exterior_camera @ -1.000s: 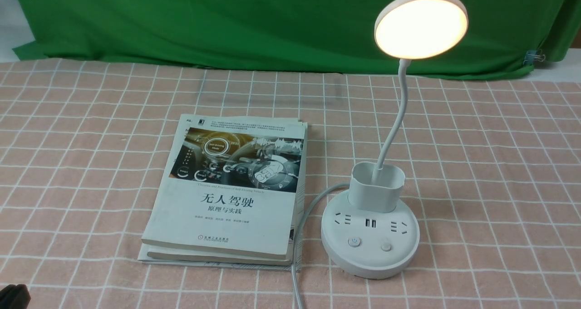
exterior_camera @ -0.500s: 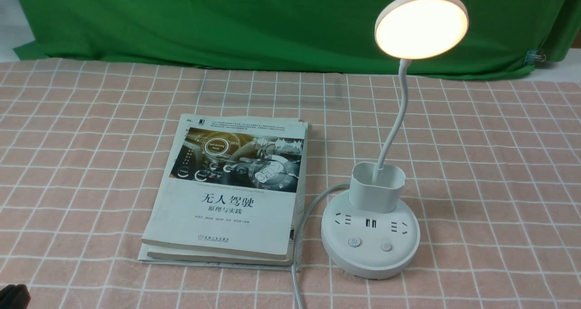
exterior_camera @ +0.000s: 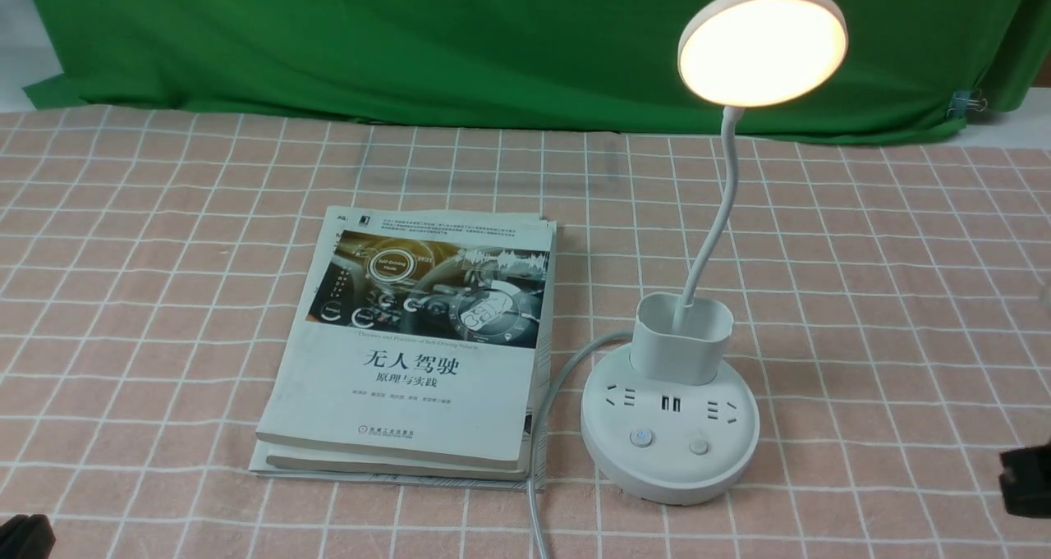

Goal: Turn off the table lamp on the pink coffee tablecloth by hand.
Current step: 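Press the power button on the lamp base to turn the lamp off with the right gripper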

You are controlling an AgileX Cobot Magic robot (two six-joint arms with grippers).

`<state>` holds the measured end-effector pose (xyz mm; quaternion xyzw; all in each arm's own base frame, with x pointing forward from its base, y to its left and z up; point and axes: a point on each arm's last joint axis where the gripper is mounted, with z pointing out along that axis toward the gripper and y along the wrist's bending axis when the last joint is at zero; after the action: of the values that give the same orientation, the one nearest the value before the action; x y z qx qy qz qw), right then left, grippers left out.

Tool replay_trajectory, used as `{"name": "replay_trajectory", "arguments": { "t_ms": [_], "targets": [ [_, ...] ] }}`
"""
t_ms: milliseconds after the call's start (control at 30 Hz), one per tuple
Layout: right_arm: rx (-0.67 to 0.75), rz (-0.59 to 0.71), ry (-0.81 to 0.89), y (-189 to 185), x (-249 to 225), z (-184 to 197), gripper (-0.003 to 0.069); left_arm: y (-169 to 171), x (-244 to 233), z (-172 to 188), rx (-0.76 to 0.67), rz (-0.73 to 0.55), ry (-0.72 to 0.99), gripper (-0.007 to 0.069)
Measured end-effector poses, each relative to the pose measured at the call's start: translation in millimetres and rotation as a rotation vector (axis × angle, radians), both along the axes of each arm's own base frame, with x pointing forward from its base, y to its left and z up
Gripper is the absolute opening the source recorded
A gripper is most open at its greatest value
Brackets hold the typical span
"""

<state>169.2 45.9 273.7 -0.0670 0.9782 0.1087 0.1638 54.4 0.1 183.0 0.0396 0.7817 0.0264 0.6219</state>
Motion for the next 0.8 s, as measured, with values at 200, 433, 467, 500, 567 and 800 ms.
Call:
{"name": "replay_trajectory", "arguments": {
  "t_ms": [200,433,467,500,567,800],
  "targets": [
    [-0.062,0.207,0.111,58.8,42.3,-22.6,0.0041,0.0,0.0,0.0,0.000,0.000,0.000,0.0006],
    [-0.152,0.304,0.089,115.7,75.1,-39.2,0.0041,0.0,0.0,0.0,0.000,0.000,0.000,0.0006],
    [-0.151,0.308,0.082,117.8,76.3,-38.7,0.0041,0.0,0.0,0.0,0.000,0.000,0.000,0.0006],
    [-0.154,0.317,0.082,124.7,81.9,-43.0,0.0041,0.0,0.0,0.0,0.000,0.000,0.000,0.0006],
    [-0.157,0.321,0.082,130.0,87.5,-46.5,0.0041,0.0,0.0,0.0,0.000,0.000,0.000,0.0006],
    [-0.147,0.318,0.065,140.5,103.1,-61.2,0.0041,0.0,0.0,0.0,0.000,0.000,0.000,0.0006]
  ]
}}
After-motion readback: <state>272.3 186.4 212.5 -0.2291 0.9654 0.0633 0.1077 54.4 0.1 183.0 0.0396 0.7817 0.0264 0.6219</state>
